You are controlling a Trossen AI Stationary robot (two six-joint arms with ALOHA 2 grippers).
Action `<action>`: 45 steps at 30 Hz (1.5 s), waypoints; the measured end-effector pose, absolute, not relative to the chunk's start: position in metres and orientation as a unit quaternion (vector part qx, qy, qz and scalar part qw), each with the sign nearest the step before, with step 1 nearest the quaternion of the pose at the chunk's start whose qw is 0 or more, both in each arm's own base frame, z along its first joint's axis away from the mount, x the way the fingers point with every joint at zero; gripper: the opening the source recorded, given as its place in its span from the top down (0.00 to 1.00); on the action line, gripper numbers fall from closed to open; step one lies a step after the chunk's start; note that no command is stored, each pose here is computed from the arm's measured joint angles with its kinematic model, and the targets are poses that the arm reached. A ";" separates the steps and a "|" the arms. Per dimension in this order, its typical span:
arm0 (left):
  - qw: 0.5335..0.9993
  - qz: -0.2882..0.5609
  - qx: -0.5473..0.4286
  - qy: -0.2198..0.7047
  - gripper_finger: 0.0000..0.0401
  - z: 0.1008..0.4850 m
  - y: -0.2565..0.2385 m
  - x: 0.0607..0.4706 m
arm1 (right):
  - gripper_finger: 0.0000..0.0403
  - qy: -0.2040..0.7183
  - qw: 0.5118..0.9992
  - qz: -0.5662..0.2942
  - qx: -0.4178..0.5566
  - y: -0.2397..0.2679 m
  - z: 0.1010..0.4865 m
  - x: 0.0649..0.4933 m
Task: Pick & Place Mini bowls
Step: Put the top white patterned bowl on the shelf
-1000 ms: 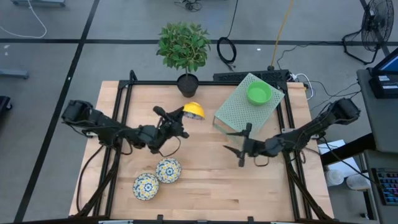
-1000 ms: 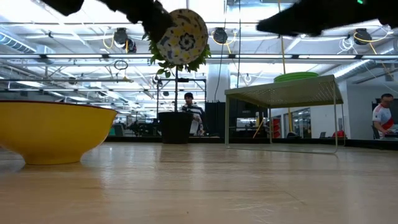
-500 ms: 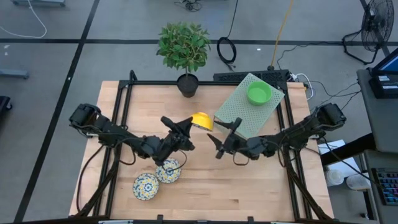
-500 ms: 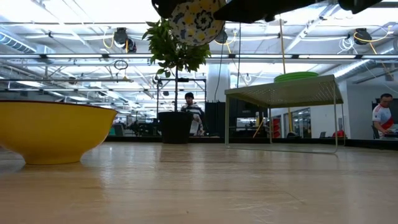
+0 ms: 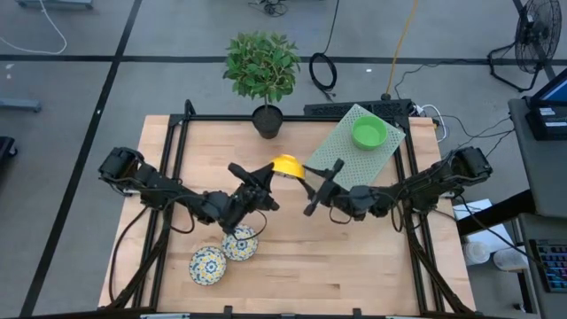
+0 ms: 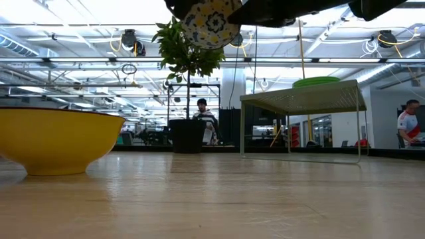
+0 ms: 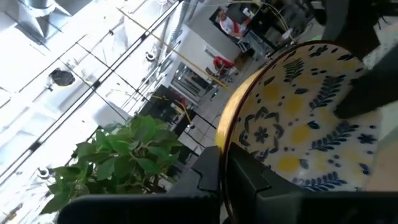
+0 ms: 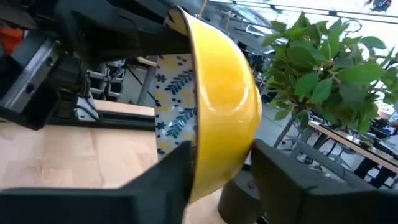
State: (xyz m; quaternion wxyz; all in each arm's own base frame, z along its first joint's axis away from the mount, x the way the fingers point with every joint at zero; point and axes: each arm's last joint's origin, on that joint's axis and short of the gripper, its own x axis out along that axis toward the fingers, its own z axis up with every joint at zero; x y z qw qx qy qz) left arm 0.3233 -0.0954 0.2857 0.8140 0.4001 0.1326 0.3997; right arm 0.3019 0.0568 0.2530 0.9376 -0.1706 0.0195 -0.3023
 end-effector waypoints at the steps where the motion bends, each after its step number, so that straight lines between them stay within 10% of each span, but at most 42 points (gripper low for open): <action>1: 0.817 0.399 0.396 0.129 0.98 0.286 -0.095 0.323 | 0.73 0.017 0.936 -0.306 -0.172 0.056 0.254 0.302; 5: 0.833 0.388 0.380 0.105 0.92 0.287 -0.096 0.324 | 0.95 0.000 0.930 -0.322 -0.178 0.048 0.261 0.302; 17: 0.864 0.362 0.340 0.076 0.73 0.283 -0.100 0.326 | 1.00 0.021 0.926 -0.307 -0.217 0.026 0.272 0.297; 29: 0.883 0.356 0.300 0.055 0.63 0.291 -0.111 0.316 | 1.00 0.150 0.913 -0.322 -0.202 -0.006 0.364 0.270; 45: 0.922 0.275 0.266 0.059 0.70 0.295 -0.106 0.309 | 1.00 0.433 0.876 -0.183 0.108 -0.094 0.380 0.217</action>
